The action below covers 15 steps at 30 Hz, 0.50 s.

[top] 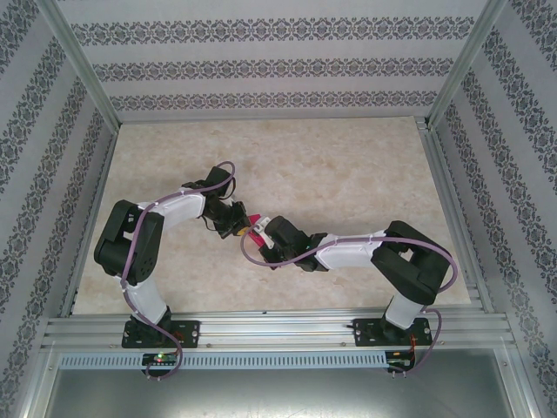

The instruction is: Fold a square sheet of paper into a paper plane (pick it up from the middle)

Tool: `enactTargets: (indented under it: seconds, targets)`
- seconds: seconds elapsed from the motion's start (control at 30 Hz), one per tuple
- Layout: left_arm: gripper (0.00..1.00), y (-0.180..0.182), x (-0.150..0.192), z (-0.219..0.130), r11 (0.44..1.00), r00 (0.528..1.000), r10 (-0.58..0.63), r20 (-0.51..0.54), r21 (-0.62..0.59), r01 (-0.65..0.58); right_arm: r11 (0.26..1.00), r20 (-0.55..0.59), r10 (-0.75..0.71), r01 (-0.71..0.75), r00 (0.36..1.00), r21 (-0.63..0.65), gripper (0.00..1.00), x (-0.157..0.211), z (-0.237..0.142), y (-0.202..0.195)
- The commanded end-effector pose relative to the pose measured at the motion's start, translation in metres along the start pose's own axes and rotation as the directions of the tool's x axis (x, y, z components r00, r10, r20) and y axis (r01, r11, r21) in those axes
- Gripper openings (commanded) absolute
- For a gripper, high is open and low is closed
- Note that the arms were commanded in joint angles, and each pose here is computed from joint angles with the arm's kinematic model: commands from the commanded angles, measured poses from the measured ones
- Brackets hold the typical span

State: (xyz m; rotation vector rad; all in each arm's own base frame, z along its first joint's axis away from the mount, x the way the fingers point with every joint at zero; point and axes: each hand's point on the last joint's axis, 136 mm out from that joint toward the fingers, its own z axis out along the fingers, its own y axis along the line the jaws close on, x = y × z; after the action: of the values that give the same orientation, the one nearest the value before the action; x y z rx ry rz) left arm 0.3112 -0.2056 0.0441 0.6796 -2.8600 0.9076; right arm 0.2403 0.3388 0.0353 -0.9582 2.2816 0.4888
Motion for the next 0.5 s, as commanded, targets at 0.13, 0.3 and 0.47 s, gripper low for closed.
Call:
enactTargets:
  seconds: [0.13,0.3,0.47]
  targets:
    - [0.24,0.001,0.000,-0.014,1.000,1.000,-0.006,0.026,-0.013,0.006,0.995,0.024,0.076,-0.075,0.997,-0.066,0.00,-0.004,-0.002,0.000]
    - [0.46,-0.002,-0.005,-0.032,1.000,0.995,0.021,0.102,-0.026,-0.019,0.957,0.004,0.216,-0.210,0.976,-0.201,0.00,-0.001,-0.003,0.002]
    - [0.52,-0.003,-0.008,-0.051,0.998,0.982,0.043,0.182,-0.042,-0.036,0.901,-0.017,0.342,-0.333,0.939,-0.280,0.00,-0.001,-0.003,-0.002]
